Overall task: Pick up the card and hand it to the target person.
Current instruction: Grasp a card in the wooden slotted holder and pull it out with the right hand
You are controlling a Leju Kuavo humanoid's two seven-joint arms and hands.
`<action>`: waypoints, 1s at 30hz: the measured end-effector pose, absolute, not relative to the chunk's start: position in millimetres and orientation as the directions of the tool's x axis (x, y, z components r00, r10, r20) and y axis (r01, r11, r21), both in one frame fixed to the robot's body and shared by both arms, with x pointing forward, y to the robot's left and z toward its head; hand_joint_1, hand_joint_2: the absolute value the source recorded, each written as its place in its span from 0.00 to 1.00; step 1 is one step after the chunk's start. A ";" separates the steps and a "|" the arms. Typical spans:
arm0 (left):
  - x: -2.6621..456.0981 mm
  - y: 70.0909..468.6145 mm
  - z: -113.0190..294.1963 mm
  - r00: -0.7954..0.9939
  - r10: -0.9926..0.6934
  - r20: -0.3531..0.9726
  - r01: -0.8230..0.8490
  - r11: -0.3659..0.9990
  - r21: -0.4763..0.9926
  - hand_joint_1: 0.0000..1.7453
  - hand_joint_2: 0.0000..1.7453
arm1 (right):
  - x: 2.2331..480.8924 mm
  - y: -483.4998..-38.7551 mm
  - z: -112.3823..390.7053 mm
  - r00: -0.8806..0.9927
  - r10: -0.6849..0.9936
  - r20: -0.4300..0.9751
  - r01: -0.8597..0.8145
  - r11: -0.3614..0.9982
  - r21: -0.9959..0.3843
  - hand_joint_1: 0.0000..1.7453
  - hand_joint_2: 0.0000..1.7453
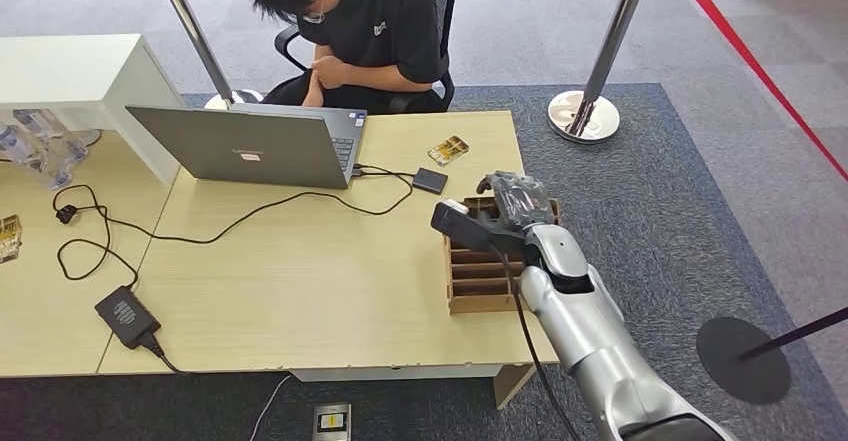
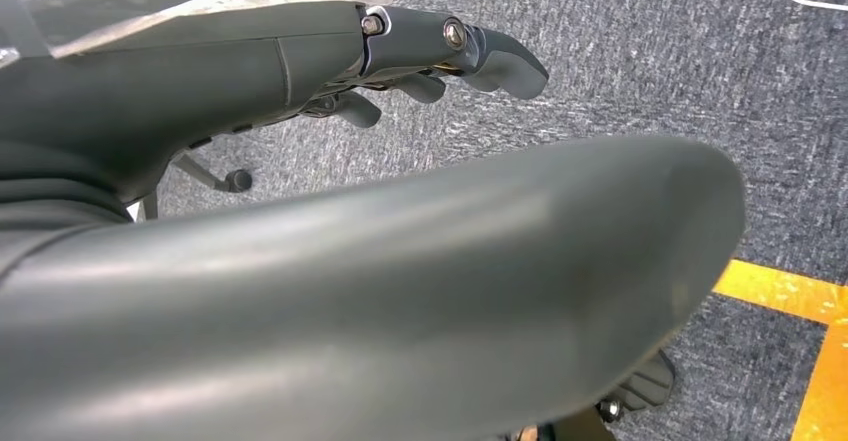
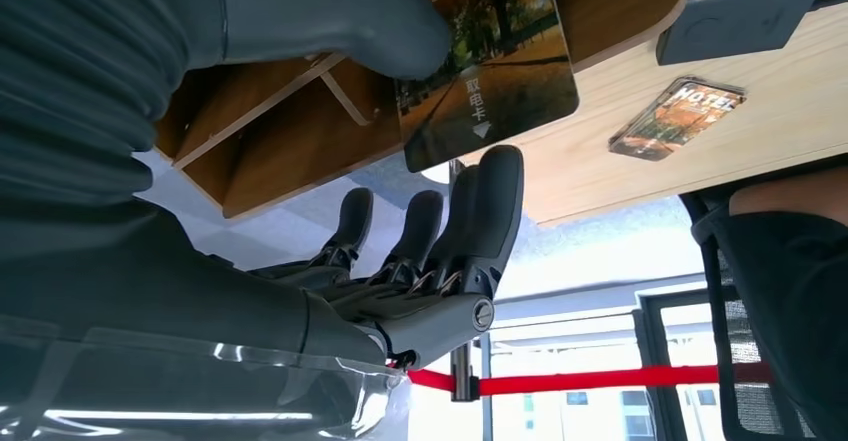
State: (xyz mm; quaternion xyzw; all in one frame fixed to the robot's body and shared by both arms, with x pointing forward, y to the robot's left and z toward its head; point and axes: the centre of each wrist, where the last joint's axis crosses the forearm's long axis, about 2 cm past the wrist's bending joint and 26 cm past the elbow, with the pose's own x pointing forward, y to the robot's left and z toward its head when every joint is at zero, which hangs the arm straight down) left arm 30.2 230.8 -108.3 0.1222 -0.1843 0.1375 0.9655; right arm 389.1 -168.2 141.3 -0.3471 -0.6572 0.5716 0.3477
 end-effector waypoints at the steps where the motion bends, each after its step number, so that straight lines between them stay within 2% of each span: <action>1: 30.1 230.9 -108.3 0.894 0.220 0.389 -0.310 0.932 0.186 0.00 0.00 | 389.2 -167.9 141.2 -0.519 0.853 0.061 0.058 0.107 -0.993 0.56 1.00; 19: 28.7 232.2 -108.6 0.898 0.217 0.382 -0.305 0.934 0.187 0.00 0.00 | 392.9 -166.6 145.3 -0.539 0.839 0.073 0.066 0.129 -0.990 0.62 1.00; 23: 28.4 232.2 -108.7 0.899 0.216 0.381 -0.304 0.934 0.186 0.00 0.00 | 393.0 -166.7 145.4 -0.540 0.838 0.076 0.067 0.133 -0.989 0.73 1.00; 27: 28.0 232.5 -108.7 0.900 0.212 0.380 -0.300 0.936 0.187 0.00 0.00 | 393.0 -167.4 145.0 -0.539 0.839 0.076 0.069 0.134 -0.989 0.95 1.00; 30: 27.6 233.1 -108.8 0.902 0.211 0.377 -0.298 0.936 0.188 0.00 0.00 | 393.1 -168.5 144.1 -0.539 0.839 0.076 0.068 0.133 -0.989 1.00 1.00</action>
